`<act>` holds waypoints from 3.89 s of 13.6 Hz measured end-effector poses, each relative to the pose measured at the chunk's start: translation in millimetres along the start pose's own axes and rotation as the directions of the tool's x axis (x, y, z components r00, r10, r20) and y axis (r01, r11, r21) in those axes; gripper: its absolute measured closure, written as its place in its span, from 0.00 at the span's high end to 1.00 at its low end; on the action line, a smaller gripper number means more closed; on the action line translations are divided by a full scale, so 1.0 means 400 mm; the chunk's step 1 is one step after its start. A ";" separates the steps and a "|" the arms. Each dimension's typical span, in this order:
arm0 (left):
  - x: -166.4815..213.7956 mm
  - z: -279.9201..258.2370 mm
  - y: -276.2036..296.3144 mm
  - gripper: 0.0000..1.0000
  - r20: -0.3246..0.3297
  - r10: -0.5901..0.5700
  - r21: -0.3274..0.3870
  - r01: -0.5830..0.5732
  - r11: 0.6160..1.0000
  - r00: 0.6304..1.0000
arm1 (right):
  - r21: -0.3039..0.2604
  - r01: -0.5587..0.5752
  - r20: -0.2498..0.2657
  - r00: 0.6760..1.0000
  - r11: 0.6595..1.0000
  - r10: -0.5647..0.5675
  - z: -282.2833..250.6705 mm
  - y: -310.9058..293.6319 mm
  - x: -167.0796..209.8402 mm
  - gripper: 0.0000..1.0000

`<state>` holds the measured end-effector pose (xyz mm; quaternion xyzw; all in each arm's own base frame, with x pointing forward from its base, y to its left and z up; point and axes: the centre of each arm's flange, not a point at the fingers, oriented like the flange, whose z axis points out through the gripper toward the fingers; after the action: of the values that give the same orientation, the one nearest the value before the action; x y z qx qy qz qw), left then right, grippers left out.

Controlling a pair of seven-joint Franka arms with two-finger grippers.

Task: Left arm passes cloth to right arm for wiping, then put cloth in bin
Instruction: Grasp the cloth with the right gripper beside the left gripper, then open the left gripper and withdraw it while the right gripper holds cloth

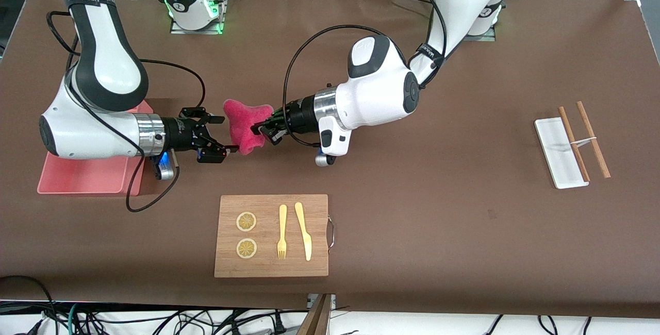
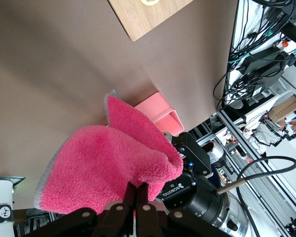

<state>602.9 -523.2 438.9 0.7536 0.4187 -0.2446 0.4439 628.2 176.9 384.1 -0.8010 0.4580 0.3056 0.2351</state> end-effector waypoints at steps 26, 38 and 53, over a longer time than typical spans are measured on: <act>0.023 -0.007 0.003 0.07 -0.008 -0.009 -0.004 0.009 1.000 1.000 | 0.107 -0.177 0.161 0.974 0.978 0.159 0.118 0.033 -0.028 0.02; 0.103 -0.163 0.067 1.00 -0.066 0.043 0.056 -0.040 0.998 0.997 | 0.015 0.060 0.056 0.997 0.998 -0.061 -0.051 0.055 0.002 0.02; 0.161 -0.790 0.002 1.00 -0.252 0.341 0.650 -0.103 0.753 0.906 | -0.506 0.213 -0.213 0.908 0.836 -0.361 0.435 0.045 0.055 0.02</act>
<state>636.7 -220.7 545.3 0.9335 0.2929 -0.1732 0.1130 573.2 269.7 244.4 -0.9307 0.2730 0.2434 0.0044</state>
